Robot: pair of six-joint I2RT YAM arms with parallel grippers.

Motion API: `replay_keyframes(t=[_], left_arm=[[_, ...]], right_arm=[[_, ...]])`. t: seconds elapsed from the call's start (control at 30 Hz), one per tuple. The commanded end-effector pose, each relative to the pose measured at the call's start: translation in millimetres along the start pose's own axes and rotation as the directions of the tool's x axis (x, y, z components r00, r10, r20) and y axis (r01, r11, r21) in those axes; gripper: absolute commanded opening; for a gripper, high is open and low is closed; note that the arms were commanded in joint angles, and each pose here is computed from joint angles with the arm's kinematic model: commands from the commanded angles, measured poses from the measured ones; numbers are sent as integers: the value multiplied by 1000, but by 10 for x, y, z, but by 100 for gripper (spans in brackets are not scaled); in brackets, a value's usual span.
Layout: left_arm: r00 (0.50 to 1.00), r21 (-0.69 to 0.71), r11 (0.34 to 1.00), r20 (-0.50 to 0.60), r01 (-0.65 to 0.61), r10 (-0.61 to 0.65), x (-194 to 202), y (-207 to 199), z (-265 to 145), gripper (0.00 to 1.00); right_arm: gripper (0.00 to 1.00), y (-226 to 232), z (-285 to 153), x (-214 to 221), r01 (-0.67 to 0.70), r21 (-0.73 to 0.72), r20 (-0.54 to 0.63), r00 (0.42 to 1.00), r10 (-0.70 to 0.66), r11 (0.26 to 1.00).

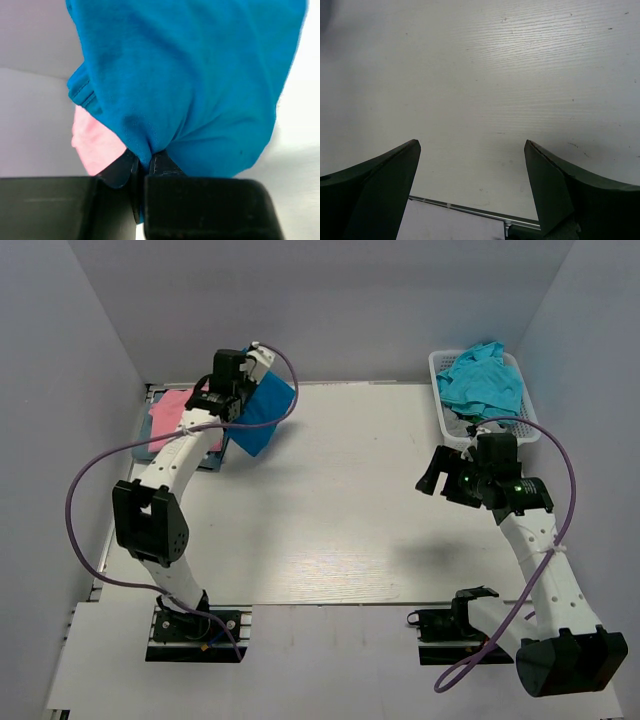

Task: Fold and stack the t-shirts
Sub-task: Put the neatly folded tshirt into the corner of the board with the left arm

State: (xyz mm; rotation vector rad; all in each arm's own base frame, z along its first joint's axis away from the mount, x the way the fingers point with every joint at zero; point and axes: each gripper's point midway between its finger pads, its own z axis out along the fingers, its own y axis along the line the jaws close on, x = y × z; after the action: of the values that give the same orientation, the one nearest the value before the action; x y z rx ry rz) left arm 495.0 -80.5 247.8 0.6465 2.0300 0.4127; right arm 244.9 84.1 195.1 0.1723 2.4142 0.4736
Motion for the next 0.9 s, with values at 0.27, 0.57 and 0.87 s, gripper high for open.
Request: replay_keyframes(t=[0.27,0.57,0.87], left_arm=[[994,-121,988,56,96,-90,76,996,10,0],[983,-107,977,41,183,-179,387,1318,103,0],[969,-73,966,18,247,-247,704,1413,230,0]], right_arm=[[90,161,-18,-284,-3,-46,40,999,4,999],[90,250,57,-334,-14,-86,15,1000,16,996],[90,296,93,-327,-29,-105,-12,1000,28,994]])
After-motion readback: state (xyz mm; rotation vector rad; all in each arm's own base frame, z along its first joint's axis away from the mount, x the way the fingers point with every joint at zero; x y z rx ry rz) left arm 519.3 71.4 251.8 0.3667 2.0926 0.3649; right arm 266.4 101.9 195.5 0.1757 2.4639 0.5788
